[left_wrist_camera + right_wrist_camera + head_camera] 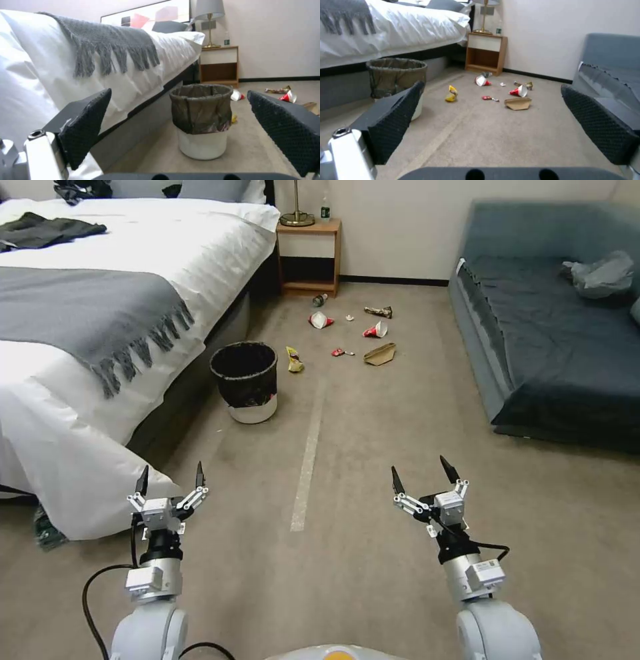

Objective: Pick up the trash can from the floor.

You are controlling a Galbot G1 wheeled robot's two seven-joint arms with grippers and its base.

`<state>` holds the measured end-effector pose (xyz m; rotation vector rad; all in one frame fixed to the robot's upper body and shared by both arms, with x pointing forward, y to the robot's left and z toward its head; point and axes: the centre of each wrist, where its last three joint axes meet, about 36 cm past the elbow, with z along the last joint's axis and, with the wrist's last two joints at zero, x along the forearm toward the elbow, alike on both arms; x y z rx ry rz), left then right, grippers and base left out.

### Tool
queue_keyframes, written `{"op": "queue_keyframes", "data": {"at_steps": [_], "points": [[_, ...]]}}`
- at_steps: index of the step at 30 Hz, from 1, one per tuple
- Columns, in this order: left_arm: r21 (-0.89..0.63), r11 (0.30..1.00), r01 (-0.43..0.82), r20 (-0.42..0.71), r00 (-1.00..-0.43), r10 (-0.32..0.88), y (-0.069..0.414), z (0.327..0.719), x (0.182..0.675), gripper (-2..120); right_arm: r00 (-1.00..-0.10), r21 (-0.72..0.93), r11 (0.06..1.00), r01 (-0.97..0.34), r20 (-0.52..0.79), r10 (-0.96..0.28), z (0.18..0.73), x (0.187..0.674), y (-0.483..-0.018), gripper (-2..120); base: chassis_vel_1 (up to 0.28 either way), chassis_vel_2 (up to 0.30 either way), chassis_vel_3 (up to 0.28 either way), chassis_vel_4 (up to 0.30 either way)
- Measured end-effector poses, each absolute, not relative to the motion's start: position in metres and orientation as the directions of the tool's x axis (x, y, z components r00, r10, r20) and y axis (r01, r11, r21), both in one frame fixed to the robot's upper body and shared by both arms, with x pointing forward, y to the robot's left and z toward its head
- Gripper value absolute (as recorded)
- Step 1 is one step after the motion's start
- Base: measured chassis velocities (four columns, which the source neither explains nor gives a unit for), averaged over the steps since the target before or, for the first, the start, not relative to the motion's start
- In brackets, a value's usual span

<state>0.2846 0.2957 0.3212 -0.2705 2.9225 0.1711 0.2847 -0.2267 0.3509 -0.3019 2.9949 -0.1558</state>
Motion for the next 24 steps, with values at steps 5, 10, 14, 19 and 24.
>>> {"op": "queue_keyframes", "data": {"at_steps": [5, 10, 14, 19, 24], "points": [[0.095, 0.976, -0.194, -0.211, -0.962, -0.171, 0.2959, 0.3211, 0.2866, 100, -0.972, -0.115, 0.975, -0.193, -0.113, -0.206, 0.3508, 0.2862, -0.2264, 100, -0.09, 0.076, 0.085, -0.068], [0.093, 0.977, -0.194, -0.216, -0.961, -0.17, 0.2961, 0.322, 0.2888, 100, -0.972, -0.116, 0.974, -0.195, -0.109, -0.207, 0.3508, 0.286, -0.2256, 100, -0.086, 0.079, 0.071, -0.077], [0.092, 0.977, -0.195, -0.217, -0.961, -0.171, 0.2959, 0.3221, 0.289, 100, -0.971, -0.118, 0.973, -0.2, -0.107, -0.212, 0.3517, 0.2849, -0.2252, 100, -0.061, 0.084, 0.069, -0.075], [0.091, 0.976, -0.196, -0.219, -0.96, -0.172, 0.2955, 0.323, 0.2874, 100, -0.969, -0.122, 0.97, -0.21, -0.106, -0.223, 0.353, 0.2829, -0.224, 100, -0.06, 0.068, 0.057, -0.072], [0.093, 0.976, -0.199, -0.226, -0.959, -0.174, 0.2968, 0.3252, 0.2862, 100, -0.967, -0.128, 0.968, -0.216, -0.107, -0.23, 0.3546, 0.2827, -0.2231, 100, -0.055, 0.06, 0.069, -0.062]]}}
